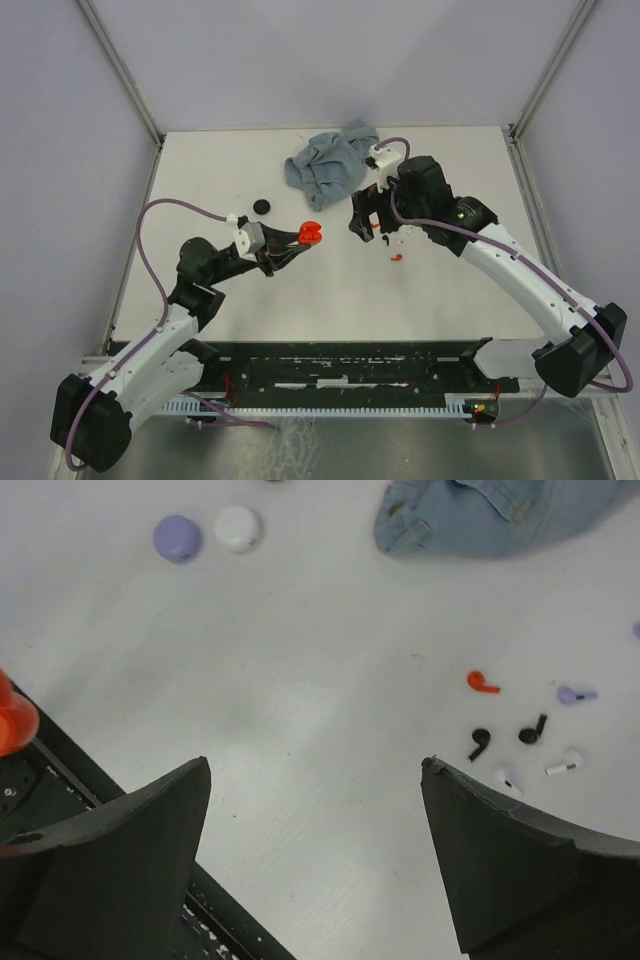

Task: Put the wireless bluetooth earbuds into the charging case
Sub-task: Pick up the earbud from the center of the board.

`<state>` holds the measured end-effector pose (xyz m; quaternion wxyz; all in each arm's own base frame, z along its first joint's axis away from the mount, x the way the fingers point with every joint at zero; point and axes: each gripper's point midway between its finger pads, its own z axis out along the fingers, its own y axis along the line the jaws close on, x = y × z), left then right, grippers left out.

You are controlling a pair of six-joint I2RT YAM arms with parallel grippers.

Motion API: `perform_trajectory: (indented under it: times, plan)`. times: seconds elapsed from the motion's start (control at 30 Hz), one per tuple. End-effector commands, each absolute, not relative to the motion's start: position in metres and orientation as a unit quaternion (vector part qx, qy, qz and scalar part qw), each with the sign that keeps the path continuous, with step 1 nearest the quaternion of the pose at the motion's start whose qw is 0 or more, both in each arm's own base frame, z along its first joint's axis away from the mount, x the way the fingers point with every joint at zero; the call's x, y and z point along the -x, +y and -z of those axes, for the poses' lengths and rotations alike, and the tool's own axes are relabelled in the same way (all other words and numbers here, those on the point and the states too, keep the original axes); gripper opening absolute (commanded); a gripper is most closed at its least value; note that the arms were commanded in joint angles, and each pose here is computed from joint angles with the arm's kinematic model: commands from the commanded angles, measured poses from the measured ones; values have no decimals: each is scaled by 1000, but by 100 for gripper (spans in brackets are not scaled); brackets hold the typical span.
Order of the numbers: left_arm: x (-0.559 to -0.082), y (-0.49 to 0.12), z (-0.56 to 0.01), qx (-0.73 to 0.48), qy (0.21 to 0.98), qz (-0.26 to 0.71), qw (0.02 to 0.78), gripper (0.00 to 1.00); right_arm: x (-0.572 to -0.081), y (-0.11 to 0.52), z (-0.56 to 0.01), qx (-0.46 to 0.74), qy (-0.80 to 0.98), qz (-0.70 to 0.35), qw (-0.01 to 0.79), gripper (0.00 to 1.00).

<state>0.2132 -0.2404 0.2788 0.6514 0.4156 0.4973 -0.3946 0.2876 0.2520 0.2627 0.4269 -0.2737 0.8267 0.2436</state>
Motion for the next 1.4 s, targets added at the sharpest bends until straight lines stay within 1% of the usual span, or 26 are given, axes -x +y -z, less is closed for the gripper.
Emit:
perform_trajectory:
  times: [0.0,0.2,0.37,0.53,0.6,0.67,0.83,1.07,1.2,1.37]
  plan:
    - [-230,-229,-277,-404,503,333,688,3,-292,210,-223,192,893,-143,382,94]
    - [-236,-224,-273,-383,516,323,695,3,-303,178,-163,102,941,-51,319,91]
    - [-237,-216,-278,-345,499,321,727,3,-317,167,-126,-2,957,-28,288,88]
    - [-234,-220,-276,-354,495,331,721,3,-325,151,-90,-92,960,11,264,86]
    - [-234,-220,-276,-355,495,331,720,3,-328,145,-78,-116,958,20,261,82]
    - [-234,-220,-275,-358,495,331,720,3,-328,141,-67,-129,958,27,254,75]
    - [-234,-221,-274,-361,497,330,717,3,-328,136,-44,-154,960,37,233,67]
    - [-235,-223,-271,-366,499,332,712,3,-334,137,-24,-173,959,26,222,50]
    - [-236,-223,-271,-366,501,330,711,3,-337,135,-17,-179,960,28,214,43]
    - [-237,-223,-271,-367,502,329,711,3,-333,136,-10,-180,963,25,200,41]
